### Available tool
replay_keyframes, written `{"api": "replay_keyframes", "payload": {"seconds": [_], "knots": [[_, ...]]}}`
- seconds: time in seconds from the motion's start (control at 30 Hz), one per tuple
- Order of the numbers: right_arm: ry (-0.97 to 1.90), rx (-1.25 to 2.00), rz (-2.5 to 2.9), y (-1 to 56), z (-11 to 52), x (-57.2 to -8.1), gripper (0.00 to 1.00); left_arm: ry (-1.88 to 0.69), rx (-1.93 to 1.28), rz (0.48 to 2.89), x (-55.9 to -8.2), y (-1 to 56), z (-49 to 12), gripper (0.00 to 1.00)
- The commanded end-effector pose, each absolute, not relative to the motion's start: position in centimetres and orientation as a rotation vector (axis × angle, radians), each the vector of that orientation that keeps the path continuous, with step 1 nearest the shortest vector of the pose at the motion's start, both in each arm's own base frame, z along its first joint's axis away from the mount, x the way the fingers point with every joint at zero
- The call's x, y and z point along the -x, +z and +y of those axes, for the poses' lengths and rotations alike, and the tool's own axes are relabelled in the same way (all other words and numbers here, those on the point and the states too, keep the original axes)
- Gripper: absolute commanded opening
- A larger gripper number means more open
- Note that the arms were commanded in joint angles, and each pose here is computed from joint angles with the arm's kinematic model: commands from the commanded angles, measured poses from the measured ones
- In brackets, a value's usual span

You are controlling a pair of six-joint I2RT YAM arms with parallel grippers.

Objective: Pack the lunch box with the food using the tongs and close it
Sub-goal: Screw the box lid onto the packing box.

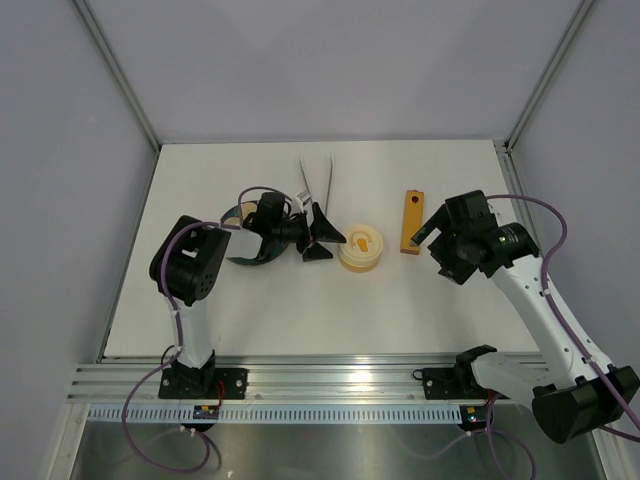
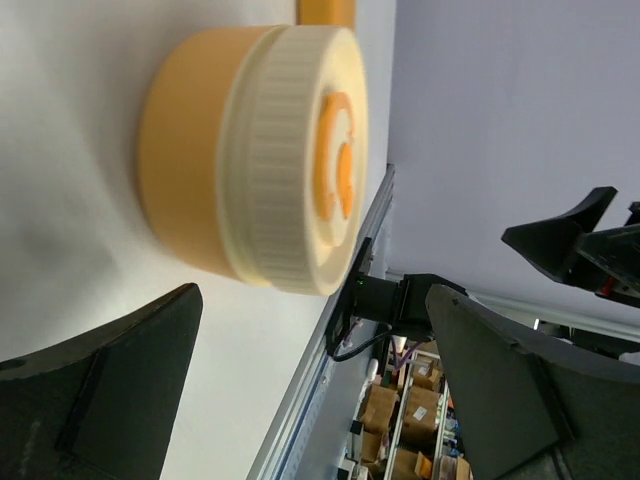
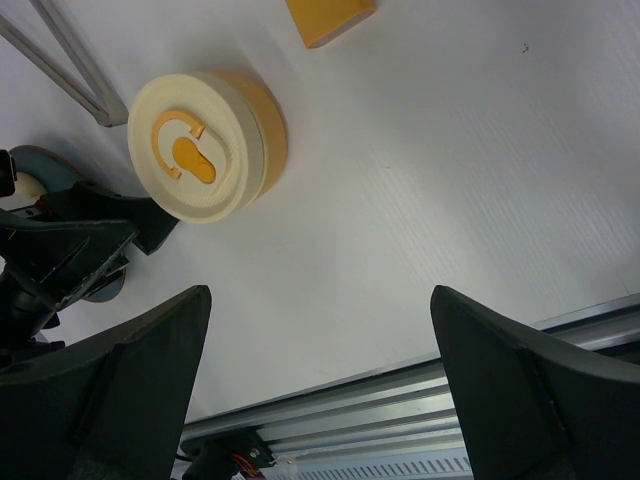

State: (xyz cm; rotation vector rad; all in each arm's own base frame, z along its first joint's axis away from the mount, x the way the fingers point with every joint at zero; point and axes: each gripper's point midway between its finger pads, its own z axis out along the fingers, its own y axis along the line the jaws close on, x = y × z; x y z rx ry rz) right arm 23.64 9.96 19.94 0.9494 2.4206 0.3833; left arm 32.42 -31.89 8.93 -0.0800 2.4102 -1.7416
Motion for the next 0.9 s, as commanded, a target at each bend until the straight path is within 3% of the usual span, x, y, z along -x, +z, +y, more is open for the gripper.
{"api": "replay_keyframes", "payload": {"seconds": [0.0,0.27,0.5,0.67,0.87], "knots": [[0.413,-0.927,2.414,19.9,10.4,-24.4,0.99,-1.663,0.075,2.409,-32.9,8.6,-31.1,0.99],[0.423,-0.897,2.459,18.2,10.9,-24.4,1.0,-1.497,0.061,2.408,-33.1,9.7,-29.6,0.99],[0.391,-0.891,2.49,16.5,10.9,-24.4,1.0,-1.06,-0.079,2.398,-33.9,13.6,-27.1,0.99],[0.383,-0.891,2.491,16.4,10.8,-24.5,0.99,-0.911,-0.306,2.395,-34.0,17.0,-29.8,0.99],[0.336,-0.892,2.458,17.0,9.7,-24.0,0.99,-0.878,-0.437,2.447,-32.9,15.4,-33.2,0.99]]}}
